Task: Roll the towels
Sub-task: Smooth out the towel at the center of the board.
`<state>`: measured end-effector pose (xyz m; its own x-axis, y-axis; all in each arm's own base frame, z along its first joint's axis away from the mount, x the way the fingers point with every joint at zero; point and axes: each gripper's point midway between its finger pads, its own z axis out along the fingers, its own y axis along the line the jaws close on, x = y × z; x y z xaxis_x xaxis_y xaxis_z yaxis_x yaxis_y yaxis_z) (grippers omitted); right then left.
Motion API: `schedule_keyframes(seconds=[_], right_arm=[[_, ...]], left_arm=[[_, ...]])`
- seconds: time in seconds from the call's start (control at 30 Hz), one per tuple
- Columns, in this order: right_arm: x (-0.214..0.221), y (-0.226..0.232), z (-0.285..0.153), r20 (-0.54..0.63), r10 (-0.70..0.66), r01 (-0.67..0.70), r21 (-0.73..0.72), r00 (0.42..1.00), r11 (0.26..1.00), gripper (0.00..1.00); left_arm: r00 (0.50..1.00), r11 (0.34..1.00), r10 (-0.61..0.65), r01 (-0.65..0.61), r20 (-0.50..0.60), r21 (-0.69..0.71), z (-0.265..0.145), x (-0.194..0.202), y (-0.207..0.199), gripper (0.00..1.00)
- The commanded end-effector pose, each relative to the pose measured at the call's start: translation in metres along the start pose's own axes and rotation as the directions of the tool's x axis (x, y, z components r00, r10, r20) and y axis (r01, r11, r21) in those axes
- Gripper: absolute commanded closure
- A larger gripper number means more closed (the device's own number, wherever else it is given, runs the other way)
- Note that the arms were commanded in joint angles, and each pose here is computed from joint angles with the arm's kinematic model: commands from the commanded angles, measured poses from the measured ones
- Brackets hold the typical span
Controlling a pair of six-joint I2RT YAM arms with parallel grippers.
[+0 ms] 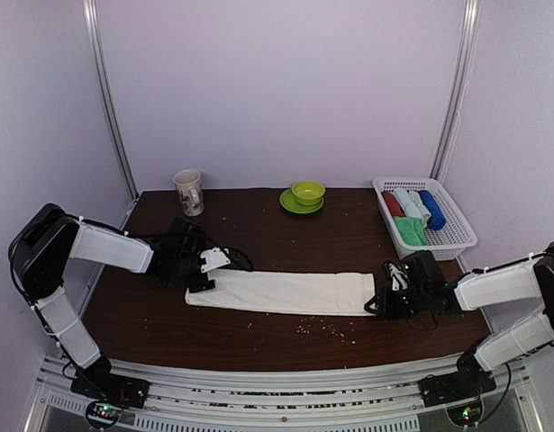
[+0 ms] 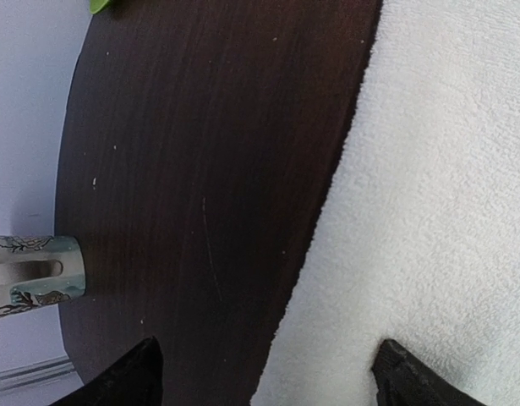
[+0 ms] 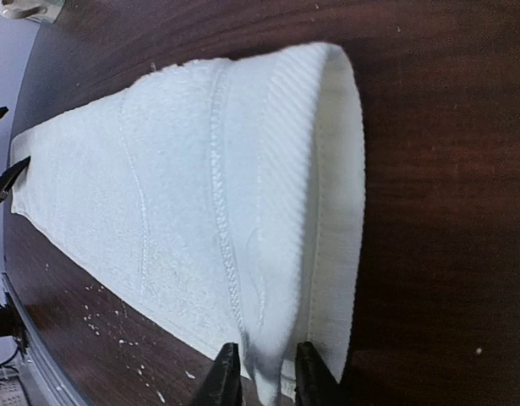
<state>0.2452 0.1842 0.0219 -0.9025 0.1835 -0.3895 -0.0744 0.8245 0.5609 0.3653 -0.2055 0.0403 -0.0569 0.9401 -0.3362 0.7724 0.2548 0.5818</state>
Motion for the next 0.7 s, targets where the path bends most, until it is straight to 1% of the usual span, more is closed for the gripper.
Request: schedule_keyframes(seconds=[0.0, 0.03, 0.07, 0.13, 0.23, 0.3, 0.4, 0.5, 0.6, 0.67], right_arm=[[-0.008, -0.013, -0.016, 0.019, -0.029, 0.027, 0.118, 0.999, 0.993, 0.68], [-0.015, -0.009, -0.021, 0.037, -0.039, 0.034, 0.119, 0.999, 0.992, 0.61], [-0.019, -0.007, -0.027, 0.043, -0.042, 0.036, 0.131, 0.998, 0.991, 0.57], [-0.034, 0.004, -0.039, 0.085, -0.061, 0.049, 0.132, 0.995, 0.99, 0.53], [-0.059, 0.024, -0.06, 0.18, -0.06, 0.042, 0.103, 0.982, 0.994, 0.52], [-0.077, 0.043, -0.073, 0.267, -0.038, 0.03, 0.034, 0.963, 0.999, 0.51], [-0.098, 0.068, -0.083, 0.401, 0.023, 0.012, -0.084, 0.916, 0.996, 0.49], [-0.108, 0.085, -0.07, 0.448, 0.077, -0.012, -0.145, 0.891, 0.989, 0.48], [-0.114, 0.102, -0.041, 0.454, 0.076, -0.008, -0.15, 0.888, 0.989, 0.46], [-0.115, 0.119, -0.019, 0.455, 0.073, 0.005, -0.168, 0.887, 0.986, 0.45]], left_arm=[[0.993, 0.988, 0.063, -0.047, -0.104, 0.144, -0.007, 0.031, -0.035, 0.08], [0.994, 0.988, 0.061, -0.046, -0.093, 0.15, -0.01, 0.029, -0.034, 0.07], [0.995, 0.987, 0.057, -0.045, -0.078, 0.156, -0.013, 0.025, -0.033, 0.05], [0.998, 0.986, 0.044, -0.036, -0.05, 0.161, -0.019, 0.016, -0.029, 0.02], [1.0, 0.987, 0.018, -0.017, -0.004, 0.161, -0.027, 0.002, -0.02, 0.02], [1.0, 0.99, -0.006, 0.002, 0.028, 0.142, -0.034, -0.009, -0.009, 0.02], [0.997, 0.994, -0.034, 0.027, 0.066, 0.109, -0.042, -0.022, 0.005, 0.02], [0.995, 0.997, -0.055, 0.051, 0.081, 0.056, -0.046, -0.028, 0.021, 0.02], [0.995, 0.998, -0.067, 0.066, 0.077, 0.021, -0.045, -0.027, 0.028, 0.02], [0.996, 0.997, -0.073, 0.074, 0.051, -0.013, -0.039, -0.022, 0.031, 0.02]])
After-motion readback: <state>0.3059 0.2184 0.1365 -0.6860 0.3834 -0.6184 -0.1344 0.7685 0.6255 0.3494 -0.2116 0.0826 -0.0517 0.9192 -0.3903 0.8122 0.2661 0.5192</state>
